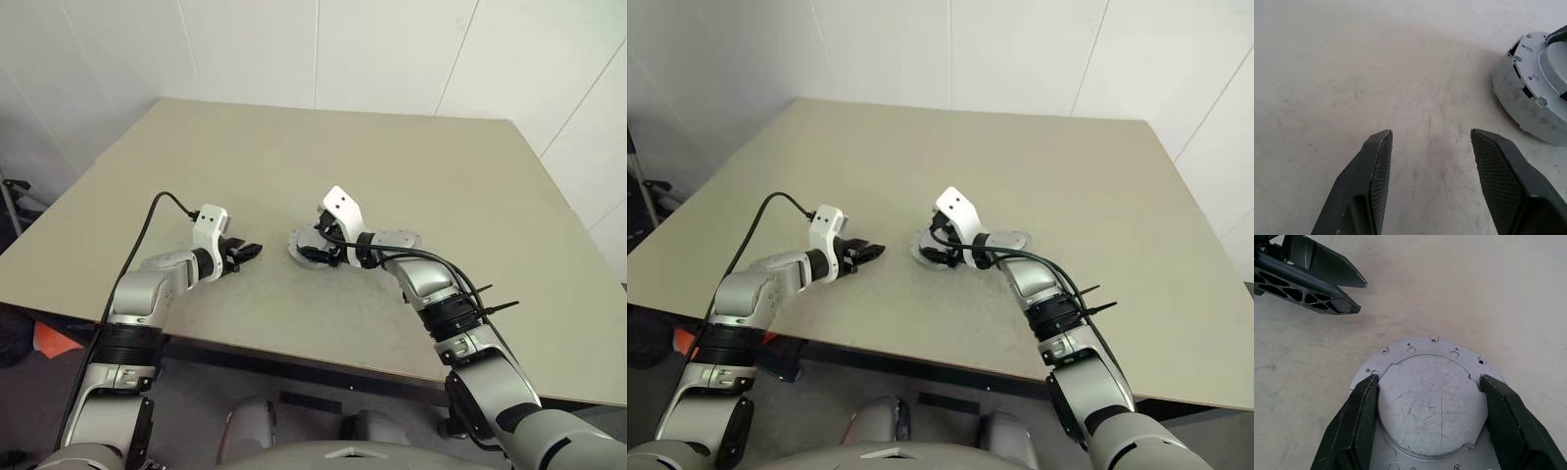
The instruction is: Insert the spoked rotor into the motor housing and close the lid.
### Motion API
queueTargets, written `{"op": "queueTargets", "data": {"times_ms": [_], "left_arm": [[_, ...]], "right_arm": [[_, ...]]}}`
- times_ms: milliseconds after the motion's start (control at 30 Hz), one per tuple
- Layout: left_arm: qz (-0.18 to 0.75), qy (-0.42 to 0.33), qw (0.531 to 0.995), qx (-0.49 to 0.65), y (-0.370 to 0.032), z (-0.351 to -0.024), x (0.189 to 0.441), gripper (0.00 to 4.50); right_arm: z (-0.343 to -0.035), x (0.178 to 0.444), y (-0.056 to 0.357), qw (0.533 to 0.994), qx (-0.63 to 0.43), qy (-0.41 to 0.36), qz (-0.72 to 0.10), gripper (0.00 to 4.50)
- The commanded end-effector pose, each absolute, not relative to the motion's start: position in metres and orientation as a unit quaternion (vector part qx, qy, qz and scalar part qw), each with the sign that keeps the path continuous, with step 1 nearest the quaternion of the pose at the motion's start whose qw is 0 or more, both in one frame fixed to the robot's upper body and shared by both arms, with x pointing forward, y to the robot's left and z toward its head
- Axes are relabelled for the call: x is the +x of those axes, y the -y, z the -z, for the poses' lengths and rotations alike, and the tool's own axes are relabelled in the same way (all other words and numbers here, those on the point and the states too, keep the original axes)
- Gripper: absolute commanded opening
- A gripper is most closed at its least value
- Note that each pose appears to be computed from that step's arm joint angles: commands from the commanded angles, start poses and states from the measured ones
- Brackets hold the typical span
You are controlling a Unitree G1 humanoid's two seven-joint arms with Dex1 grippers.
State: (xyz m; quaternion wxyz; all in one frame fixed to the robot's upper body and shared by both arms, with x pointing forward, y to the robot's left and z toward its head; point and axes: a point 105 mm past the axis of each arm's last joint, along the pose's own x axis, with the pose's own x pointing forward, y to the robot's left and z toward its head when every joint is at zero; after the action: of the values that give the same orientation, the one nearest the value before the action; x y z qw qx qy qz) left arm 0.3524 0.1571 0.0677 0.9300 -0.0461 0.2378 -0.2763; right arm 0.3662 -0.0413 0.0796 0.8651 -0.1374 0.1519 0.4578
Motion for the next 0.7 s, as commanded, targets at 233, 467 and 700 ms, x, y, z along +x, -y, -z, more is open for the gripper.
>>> {"op": "queueTargets", "data": {"times_ms": [233, 467, 700], "left_arm": [[0.281, -0.217, 0.934, -0.035, -0.1562, -0.0779, 0.3531, 2.69], [0.281, -0.218, 0.934, -0.035, -0.1559, -0.0767, 0.3529, 2.69], [0.280, -0.218, 0.934, -0.035, -0.1564, -0.0770, 0.3536, 2.69]], "right_arm": [[-0.0837, 0.3727, 0.0450, 0.869, -0.157, -0.148, -0.445, 3.16], [-0.0801, 0.3772, 0.0478, 0.872, -0.173, -0.151, -0.433, 3.16], [-0.0768, 0.3747, 0.0480, 0.866, -0.179, -0.154, -0.440, 3.16]]}}
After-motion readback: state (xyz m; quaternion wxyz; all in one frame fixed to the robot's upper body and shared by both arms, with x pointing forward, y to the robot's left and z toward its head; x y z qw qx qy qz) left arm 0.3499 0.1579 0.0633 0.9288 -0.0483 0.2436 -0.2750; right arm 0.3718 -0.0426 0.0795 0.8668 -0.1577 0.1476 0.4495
